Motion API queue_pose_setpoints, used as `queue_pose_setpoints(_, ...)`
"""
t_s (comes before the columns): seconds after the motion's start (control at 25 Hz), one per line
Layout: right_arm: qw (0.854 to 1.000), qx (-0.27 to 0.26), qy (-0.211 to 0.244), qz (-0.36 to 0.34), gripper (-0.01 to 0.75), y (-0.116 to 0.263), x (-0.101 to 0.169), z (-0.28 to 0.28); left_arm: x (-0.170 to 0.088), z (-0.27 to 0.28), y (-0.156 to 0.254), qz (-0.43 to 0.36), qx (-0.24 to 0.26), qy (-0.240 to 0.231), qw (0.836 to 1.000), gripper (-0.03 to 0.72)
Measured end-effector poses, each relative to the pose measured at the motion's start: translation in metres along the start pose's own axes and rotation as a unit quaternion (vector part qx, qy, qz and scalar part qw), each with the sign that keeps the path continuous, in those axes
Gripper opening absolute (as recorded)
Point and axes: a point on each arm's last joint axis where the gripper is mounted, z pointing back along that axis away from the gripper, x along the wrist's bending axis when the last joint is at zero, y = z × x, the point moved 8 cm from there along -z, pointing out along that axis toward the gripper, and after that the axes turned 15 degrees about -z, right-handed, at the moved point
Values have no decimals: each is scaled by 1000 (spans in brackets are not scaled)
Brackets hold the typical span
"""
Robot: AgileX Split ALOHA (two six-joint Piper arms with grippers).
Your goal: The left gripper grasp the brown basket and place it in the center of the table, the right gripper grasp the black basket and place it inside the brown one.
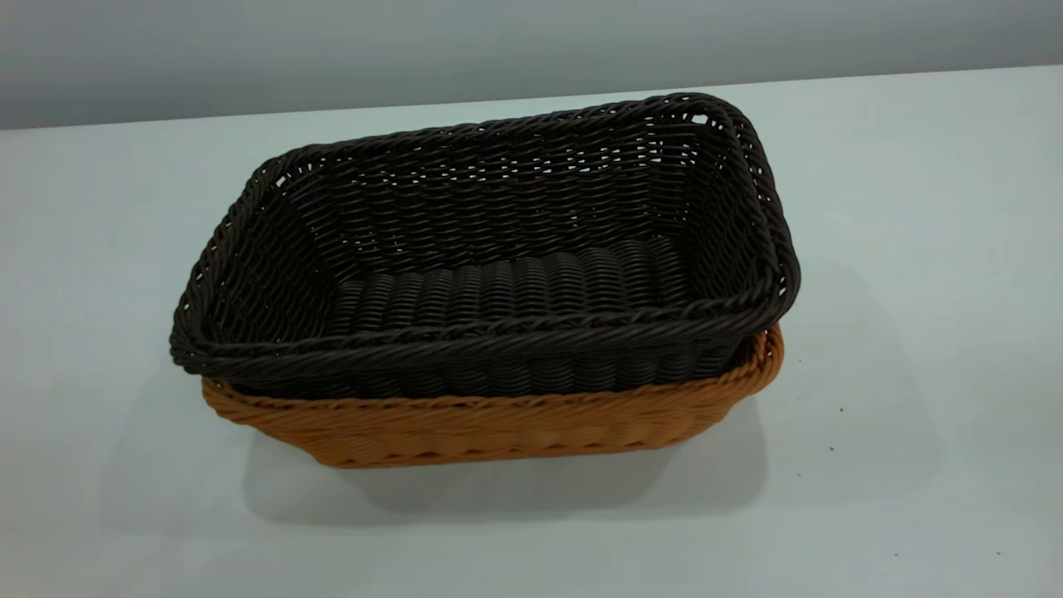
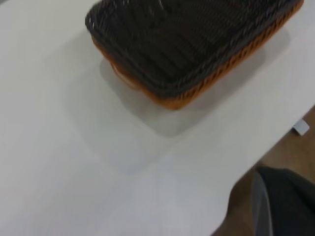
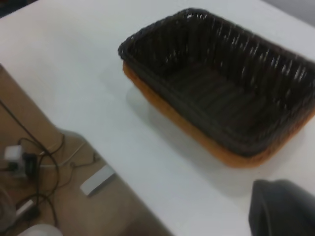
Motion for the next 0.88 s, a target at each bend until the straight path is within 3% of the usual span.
queue_pose_setpoints(0.2, 999, 24, 4, -21, 5, 38, -9, -4, -11, 0, 9, 13, -20, 13, 1000, -1)
queue_pose_setpoints(0.4, 1000, -7, -1, -30, 5, 37, -10, 6, -12, -1, 19, 21, -22, -9, 1000, -1)
queue_pose_setpoints(0.56, 999, -2, 2, -35, 5, 39, -11, 6, -19, -1, 21, 42, -31, -9, 999, -1)
queue_pose_setpoints(0.72, 999, 3, 5, -35, 5, 40, -12, 6, -20, -8, 31, 64, -12, -29, 997, -1)
queue_pose_setpoints(0.88, 999, 14, 13, -33, 5, 44, -14, 7, -29, -19, 37, 92, 6, -19, 996, -1)
